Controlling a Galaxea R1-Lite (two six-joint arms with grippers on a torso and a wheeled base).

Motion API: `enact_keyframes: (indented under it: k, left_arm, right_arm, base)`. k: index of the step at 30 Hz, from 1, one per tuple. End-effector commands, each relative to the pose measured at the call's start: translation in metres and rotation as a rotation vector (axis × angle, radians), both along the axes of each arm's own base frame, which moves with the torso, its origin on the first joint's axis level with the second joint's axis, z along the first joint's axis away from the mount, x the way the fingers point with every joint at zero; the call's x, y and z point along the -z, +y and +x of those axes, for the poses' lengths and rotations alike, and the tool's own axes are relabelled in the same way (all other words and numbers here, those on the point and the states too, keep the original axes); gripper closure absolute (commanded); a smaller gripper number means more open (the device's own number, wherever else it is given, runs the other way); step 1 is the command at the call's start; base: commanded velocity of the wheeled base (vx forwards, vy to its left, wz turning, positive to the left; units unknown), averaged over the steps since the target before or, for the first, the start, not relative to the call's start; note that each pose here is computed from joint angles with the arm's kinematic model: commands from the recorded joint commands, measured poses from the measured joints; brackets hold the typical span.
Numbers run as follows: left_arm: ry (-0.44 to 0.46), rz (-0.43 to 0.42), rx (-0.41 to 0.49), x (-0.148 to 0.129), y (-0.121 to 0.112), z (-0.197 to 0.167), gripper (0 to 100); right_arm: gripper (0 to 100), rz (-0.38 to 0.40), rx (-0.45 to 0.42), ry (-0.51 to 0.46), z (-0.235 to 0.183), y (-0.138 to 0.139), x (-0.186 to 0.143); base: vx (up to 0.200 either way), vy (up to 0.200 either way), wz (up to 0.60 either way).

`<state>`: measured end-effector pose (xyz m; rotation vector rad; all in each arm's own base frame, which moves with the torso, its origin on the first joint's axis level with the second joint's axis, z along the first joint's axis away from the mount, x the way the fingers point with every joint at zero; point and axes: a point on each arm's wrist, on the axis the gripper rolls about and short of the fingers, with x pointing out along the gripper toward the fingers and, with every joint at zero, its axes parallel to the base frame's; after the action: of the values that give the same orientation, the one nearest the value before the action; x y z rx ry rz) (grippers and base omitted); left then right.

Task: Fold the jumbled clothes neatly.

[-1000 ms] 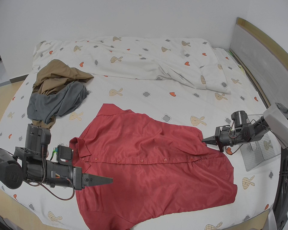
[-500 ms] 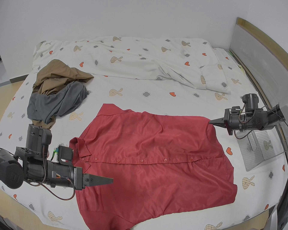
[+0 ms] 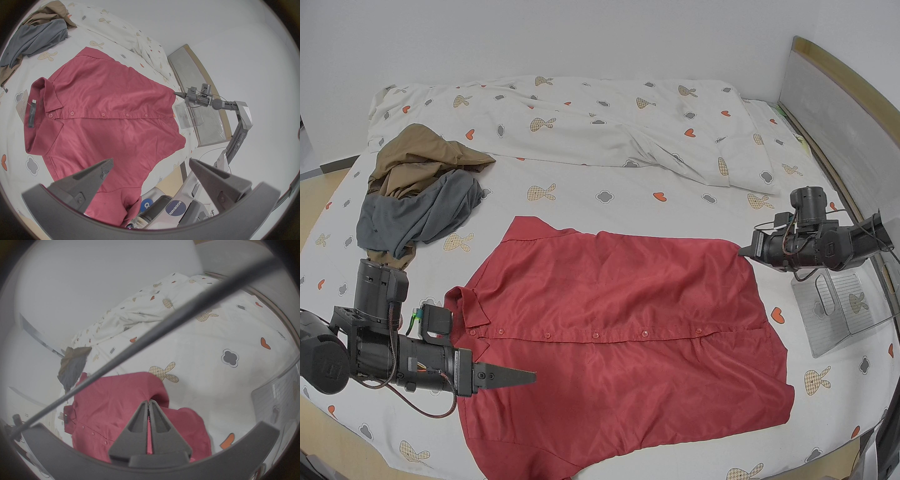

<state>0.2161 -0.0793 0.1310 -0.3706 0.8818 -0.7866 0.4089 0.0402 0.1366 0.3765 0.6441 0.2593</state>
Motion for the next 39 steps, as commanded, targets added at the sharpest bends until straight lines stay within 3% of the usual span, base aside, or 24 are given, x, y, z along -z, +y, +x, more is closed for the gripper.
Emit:
enact_keyframes:
  k: [1,2,3,6,12,16,17,20,23,26,39]
  left_arm:
    - [0.002,0.000,0.000,0.000,0.000,0.000,0]
    - [0.002,0.000,0.000,0.000,0.000,0.000,0]
    - [0.002,0.000,0.000,0.000,0.000,0.000,0]
    - [0.002,0.000,0.000,0.000,0.000,0.000,0]
    - [0.002,0.000,0.000,0.000,0.000,0.000,0]
    - [0.005,0.001,0.000,0.001,0.000,0.000,0]
    - [0.005,0.001,0.000,0.001,0.000,0.000,0]
    - [0.005,0.001,0.000,0.001,0.000,0.000,0]
    - [0.005,0.001,0.000,0.001,0.000,0.000,0]
    - [0.008,0.002,0.000,0.002,0.000,0.000,0]
    - [0.011,0.003,0.000,0.003,0.000,0.001,0]
  right_arm:
    - [100,-0.042,-0.038,0.044,0.005,0.028,0.023]
    - [100,-0.039,-0.042,0.044,0.006,0.028,0.024]
    - [0,-0.039,-0.042,0.044,0.006,0.028,0.024]
    - [0,-0.029,-0.027,0.029,0.009,0.022,0.019]
    - [0,0.001,0.052,0.024,0.013,-0.026,0.017]
    - [0,0.139,-0.016,0.049,0.009,-0.068,0.022]
    - [0,0.145,-0.020,0.050,0.009,-0.069,0.021]
    - [0,0.267,-0.091,0.088,0.006,-0.088,0.033]
    - [0,0.310,-0.117,0.172,0.010,-0.091,0.072]
    - [0,0.319,-0.121,0.201,0.013,-0.091,0.087]
    - [0,0.288,-0.171,0.192,0.015,-0.081,0.093]
  base:
    - [0.000,0.000,0.00]
    - [0.000,0.000,0.00]
    - [0.000,0.000,0.00]
    - [0.000,0.000,0.00]
    - [0.000,0.000,0.00]
    - [0.000,0.000,0.00]
    - [0.000,0.000,0.00]
    - [0.000,0.000,0.00]
    - [0.000,0.000,0.00]
    - [0.000,0.000,0.00]
    - [0.000,0.000,0.00]
